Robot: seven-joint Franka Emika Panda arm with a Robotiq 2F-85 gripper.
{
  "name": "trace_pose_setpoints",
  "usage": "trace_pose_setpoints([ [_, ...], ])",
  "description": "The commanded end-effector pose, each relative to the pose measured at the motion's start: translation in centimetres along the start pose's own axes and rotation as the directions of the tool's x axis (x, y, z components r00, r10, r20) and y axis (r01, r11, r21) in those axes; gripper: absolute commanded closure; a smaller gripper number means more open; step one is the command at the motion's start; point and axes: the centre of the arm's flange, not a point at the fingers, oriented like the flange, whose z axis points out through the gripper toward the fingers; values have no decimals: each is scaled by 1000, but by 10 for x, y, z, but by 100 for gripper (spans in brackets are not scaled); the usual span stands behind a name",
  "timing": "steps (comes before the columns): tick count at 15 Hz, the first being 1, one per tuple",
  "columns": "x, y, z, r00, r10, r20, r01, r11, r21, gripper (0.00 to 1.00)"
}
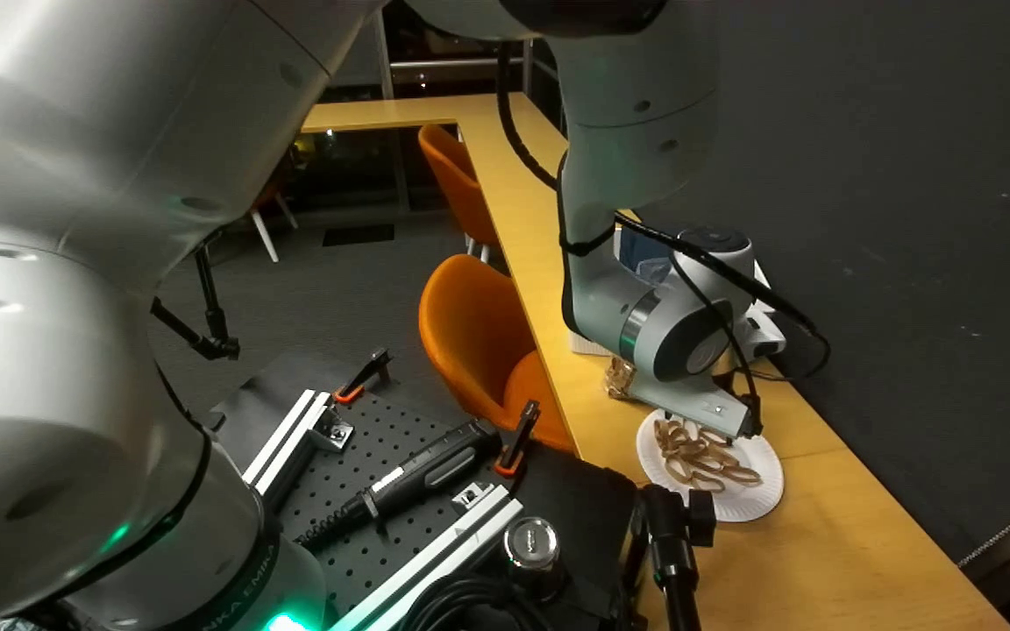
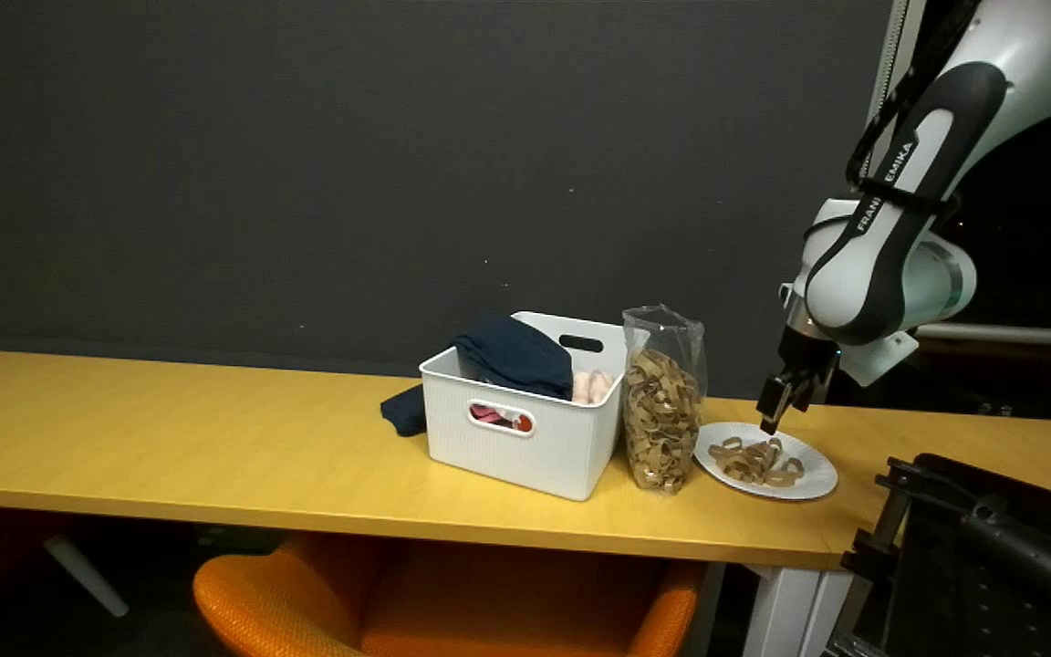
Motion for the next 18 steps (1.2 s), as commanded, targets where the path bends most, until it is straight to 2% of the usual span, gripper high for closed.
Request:
trace_pose_setpoints([
  [1, 19, 12, 29, 1000, 9, -16, -9, 999, 32, 0],
  [7, 36, 18, 68, 1000, 13, -15, -12, 999, 53, 0],
  [17, 36, 3, 93, 999, 17, 34, -20, 997, 80, 0],
  [18, 35, 2, 91, 999, 16, 37, -19, 996, 83, 25],
])
